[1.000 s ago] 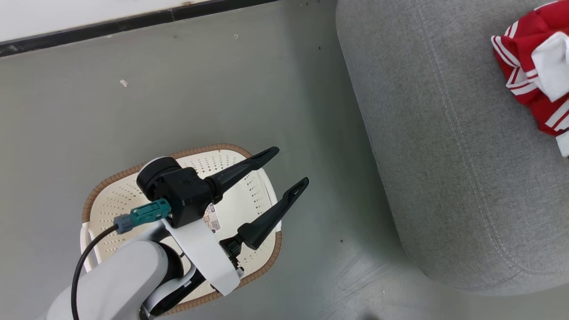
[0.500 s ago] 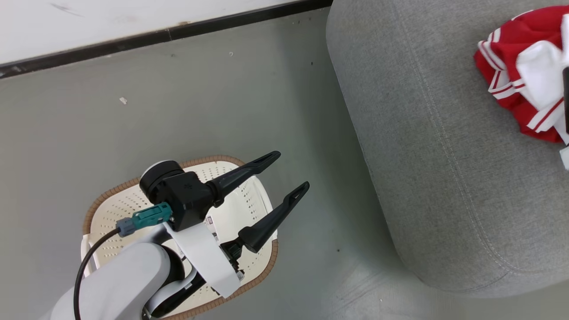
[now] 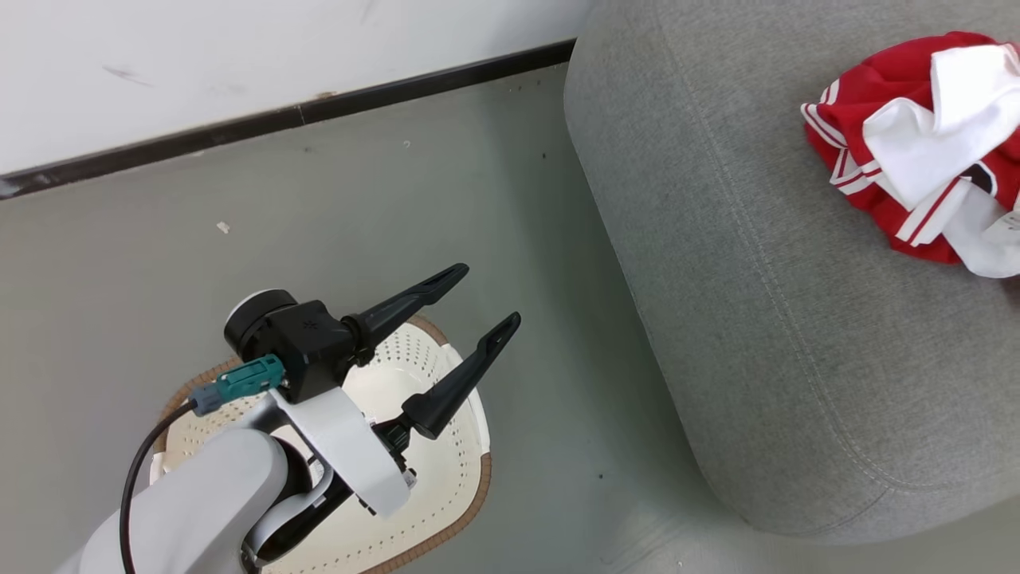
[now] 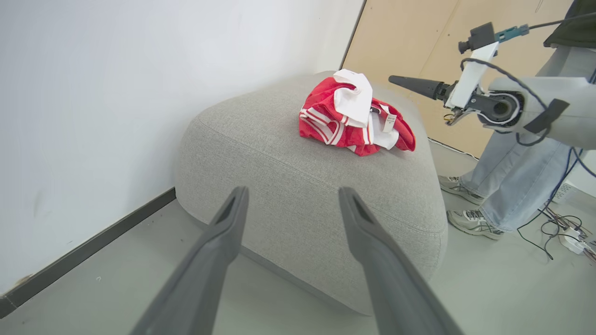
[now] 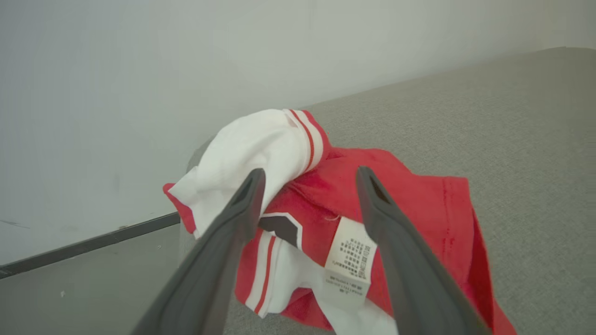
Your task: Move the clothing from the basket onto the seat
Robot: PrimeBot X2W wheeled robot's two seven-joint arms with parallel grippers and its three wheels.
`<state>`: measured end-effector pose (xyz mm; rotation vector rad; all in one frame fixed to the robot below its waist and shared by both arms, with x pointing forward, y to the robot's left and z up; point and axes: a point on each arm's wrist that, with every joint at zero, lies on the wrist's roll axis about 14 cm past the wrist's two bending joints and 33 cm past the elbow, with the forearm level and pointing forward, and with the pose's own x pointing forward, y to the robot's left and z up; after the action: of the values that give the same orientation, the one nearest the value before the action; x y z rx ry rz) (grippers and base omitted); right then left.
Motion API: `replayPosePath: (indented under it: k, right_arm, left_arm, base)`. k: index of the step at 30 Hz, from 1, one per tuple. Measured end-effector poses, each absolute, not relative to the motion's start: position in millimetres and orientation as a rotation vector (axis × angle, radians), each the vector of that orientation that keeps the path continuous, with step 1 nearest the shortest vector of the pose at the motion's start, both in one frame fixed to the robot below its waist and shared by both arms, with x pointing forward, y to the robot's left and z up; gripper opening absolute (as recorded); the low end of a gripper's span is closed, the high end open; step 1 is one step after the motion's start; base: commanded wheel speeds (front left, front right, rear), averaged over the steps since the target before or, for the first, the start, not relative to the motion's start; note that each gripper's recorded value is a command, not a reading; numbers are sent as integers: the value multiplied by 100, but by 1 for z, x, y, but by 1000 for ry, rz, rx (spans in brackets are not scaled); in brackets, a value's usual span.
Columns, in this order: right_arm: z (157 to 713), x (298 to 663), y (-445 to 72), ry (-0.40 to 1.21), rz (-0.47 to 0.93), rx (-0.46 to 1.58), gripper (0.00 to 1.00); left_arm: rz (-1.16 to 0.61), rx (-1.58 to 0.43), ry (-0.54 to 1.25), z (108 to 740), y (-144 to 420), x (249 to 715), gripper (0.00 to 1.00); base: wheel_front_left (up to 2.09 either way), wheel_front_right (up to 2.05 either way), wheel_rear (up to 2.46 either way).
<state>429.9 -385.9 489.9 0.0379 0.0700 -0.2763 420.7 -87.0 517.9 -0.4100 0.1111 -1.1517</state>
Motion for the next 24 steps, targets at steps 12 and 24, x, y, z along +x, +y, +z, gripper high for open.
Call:
replayPosePath:
  k: [12, 24]
  right_arm:
    - [569, 416, -390, -142, -255, -22, 100]
    - [616, 424, -335, -279, -82, -45, 100]
  left_arm:
    - [-1147, -391, 71, 534, -88, 413, 100]
    - [-1022, -374, 5, 554, -66, 425, 100]
  base:
    - [0, 0, 0]
    - [0, 0, 0]
